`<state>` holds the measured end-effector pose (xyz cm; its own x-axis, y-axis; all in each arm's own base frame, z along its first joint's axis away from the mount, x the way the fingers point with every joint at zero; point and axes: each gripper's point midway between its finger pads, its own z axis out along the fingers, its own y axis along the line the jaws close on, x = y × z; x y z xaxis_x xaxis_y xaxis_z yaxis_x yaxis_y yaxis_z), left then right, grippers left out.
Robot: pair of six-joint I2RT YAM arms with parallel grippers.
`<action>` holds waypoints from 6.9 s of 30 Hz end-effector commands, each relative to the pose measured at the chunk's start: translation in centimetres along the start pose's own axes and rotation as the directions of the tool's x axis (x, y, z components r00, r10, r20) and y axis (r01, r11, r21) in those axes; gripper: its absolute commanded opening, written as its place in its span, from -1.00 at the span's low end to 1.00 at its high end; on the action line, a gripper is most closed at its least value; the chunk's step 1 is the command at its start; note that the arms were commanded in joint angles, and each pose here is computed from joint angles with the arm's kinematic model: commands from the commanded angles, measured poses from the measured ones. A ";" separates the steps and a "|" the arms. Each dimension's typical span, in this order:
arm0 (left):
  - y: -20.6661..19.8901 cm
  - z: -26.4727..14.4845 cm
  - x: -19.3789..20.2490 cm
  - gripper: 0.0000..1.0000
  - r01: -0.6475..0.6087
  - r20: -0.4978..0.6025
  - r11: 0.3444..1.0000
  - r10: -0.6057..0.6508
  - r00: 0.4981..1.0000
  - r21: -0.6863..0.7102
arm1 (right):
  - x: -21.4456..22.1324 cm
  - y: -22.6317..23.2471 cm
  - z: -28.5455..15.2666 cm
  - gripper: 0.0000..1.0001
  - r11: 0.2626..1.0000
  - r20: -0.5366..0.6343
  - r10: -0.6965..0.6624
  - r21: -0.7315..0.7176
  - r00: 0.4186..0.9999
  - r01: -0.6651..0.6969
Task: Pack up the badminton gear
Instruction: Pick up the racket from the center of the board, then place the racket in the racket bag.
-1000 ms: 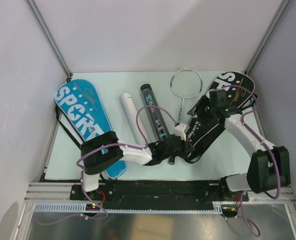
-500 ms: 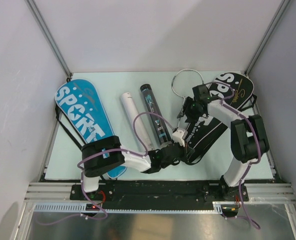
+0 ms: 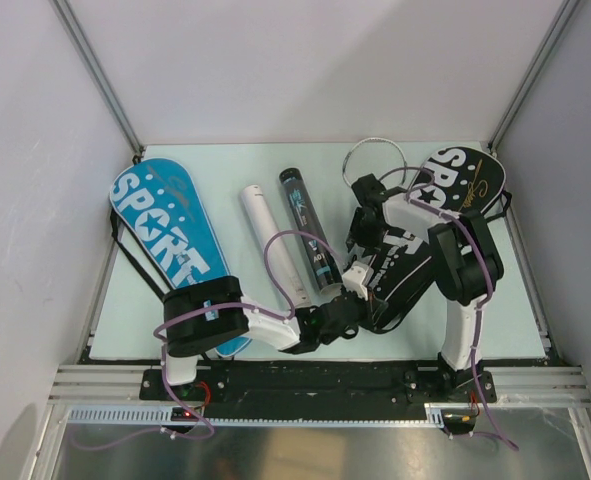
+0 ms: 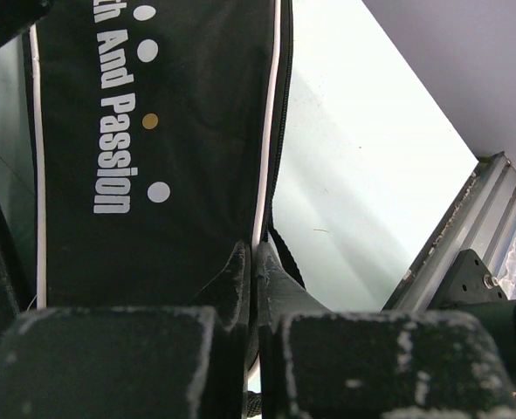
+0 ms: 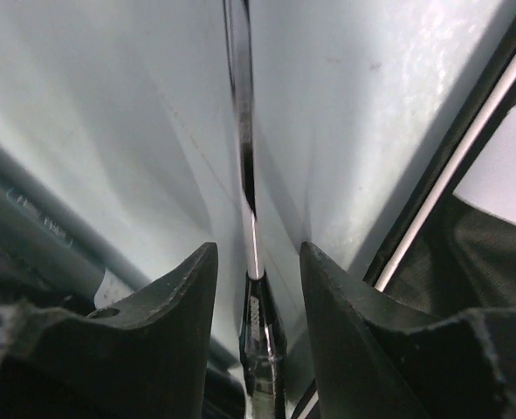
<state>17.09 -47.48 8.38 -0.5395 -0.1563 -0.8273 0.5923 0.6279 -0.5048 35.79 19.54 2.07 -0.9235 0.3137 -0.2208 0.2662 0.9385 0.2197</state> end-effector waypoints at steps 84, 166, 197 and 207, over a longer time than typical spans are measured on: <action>4.6 0.8 -17.1 -1.00 0.194 0.157 0.974 -0.176 0.972 -0.114 | 9.1 -21.1 -32.3 -1.00 0.903 0.654 0.374 -0.096 0.657 -0.419; -4.5 -2.6 -12.0 -1.00 0.327 -0.153 0.873 -0.291 0.944 0.361 | -2.3 -11.8 -21.9 -1.00 0.618 0.467 0.695 -0.777 0.546 -0.122; -10.3 -5.9 -11.9 -1.00 0.415 -0.225 0.754 -0.348 0.910 0.509 | -13.1 -12.3 -15.4 -1.00 0.646 0.590 0.763 -0.714 0.265 -0.269; -8.7 -4.3 -11.3 -1.00 0.420 -0.209 0.780 -0.364 0.908 0.464 | -11.7 -11.0 -13.8 -0.52 0.718 0.627 0.695 -0.625 0.351 -0.304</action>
<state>19.20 -46.51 18.81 -0.8087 -0.2608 -0.5273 0.4636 0.2692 -0.8441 38.43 5.48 11.28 -0.0917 0.8817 -0.4629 0.3322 0.4653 0.8205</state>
